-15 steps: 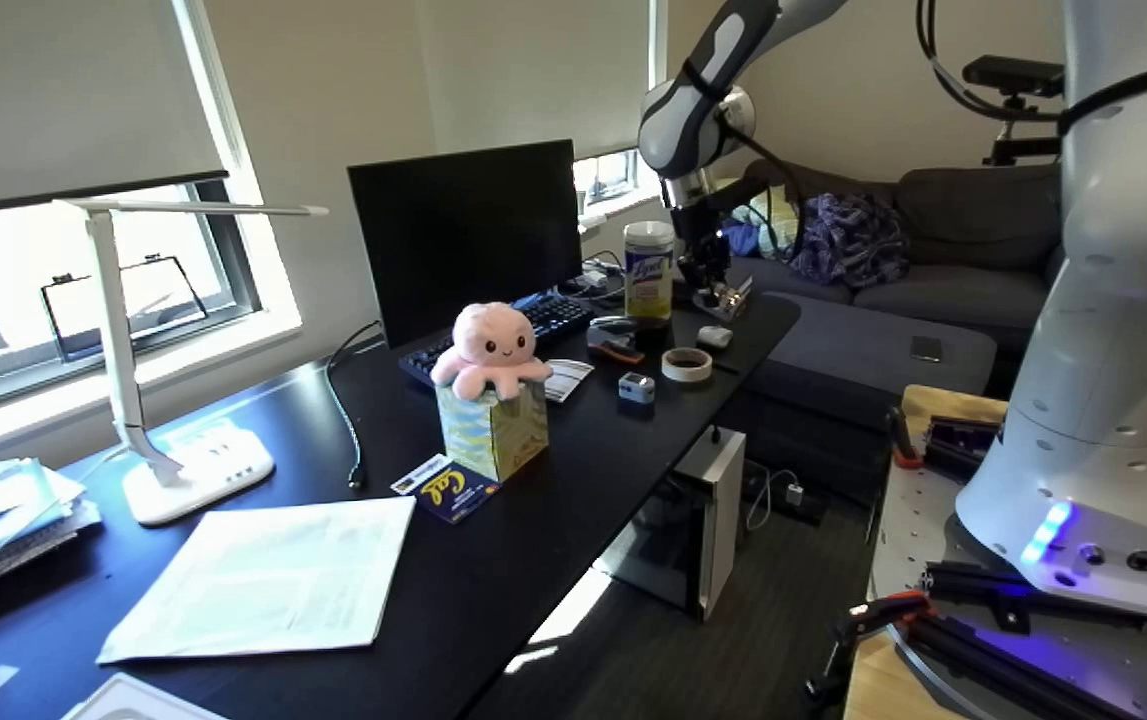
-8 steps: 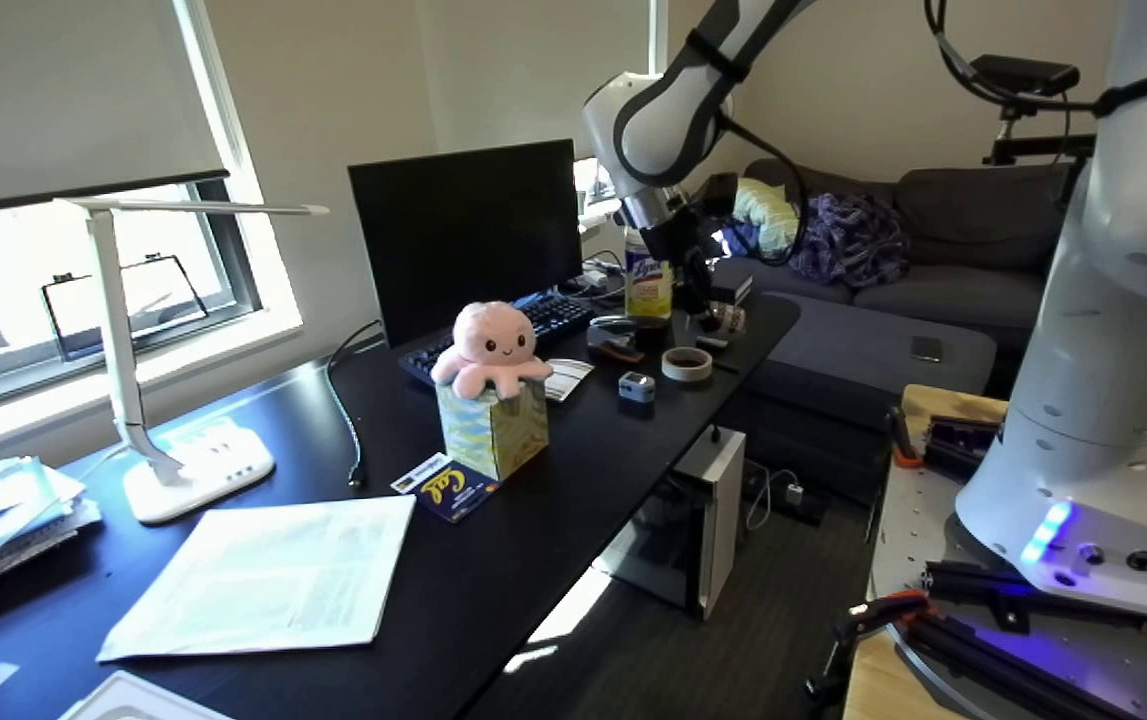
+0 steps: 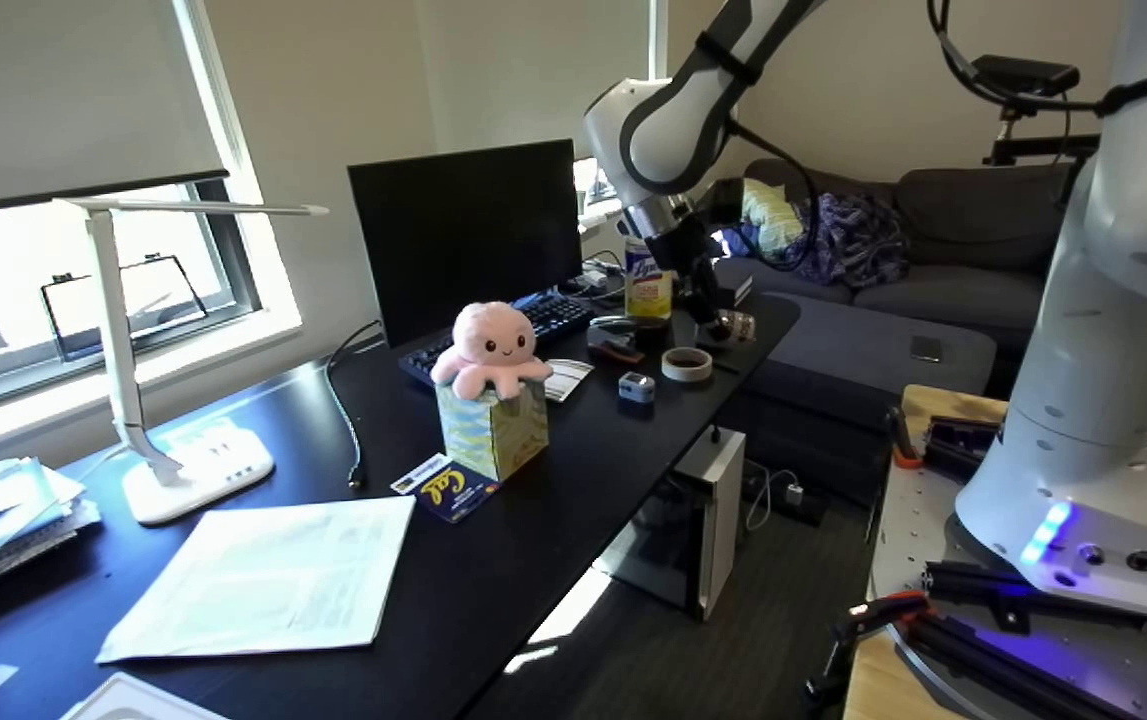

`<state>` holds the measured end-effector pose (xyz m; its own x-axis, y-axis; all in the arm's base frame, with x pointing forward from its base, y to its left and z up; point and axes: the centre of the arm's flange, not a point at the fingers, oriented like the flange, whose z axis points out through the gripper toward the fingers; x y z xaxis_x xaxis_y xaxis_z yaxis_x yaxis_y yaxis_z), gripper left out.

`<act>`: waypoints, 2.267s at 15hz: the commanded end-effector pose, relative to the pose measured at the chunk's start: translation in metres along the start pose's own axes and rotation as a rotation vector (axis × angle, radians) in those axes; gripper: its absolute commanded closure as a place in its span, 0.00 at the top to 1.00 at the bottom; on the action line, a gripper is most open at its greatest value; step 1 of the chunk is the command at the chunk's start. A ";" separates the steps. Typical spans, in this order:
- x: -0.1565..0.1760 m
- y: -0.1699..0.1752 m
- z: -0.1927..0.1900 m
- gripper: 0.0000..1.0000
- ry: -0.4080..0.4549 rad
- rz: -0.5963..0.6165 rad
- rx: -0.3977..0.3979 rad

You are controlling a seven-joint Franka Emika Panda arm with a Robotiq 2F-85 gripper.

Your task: Move the brown object to the left

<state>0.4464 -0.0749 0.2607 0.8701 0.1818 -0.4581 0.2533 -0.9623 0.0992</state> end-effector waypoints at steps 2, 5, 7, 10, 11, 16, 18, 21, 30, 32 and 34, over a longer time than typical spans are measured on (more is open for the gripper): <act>-0.004 -0.084 0.053 0.17 -0.069 0.008 0.107; 0.003 -0.150 0.057 0.17 -0.012 0.038 0.184; 0.019 -0.187 0.043 0.17 0.064 0.029 0.212; 0.049 -0.235 0.007 0.17 0.148 0.021 0.193; 0.062 -0.250 -0.009 0.17 0.161 0.021 0.175; 0.046 -0.256 -0.010 0.42 0.167 -0.012 0.175; 0.046 -0.248 -0.005 0.42 0.158 0.002 0.179; 0.063 -0.255 -0.013 0.17 0.164 -0.013 0.189; 0.183 -0.289 -0.102 0.17 0.292 0.017 0.206; 0.214 -0.287 -0.102 0.17 0.314 0.049 0.177; 0.240 -0.284 -0.098 0.17 0.322 0.073 0.148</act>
<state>0.5800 0.2485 0.2307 0.9725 0.1801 -0.1476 0.1717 -0.9828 -0.0679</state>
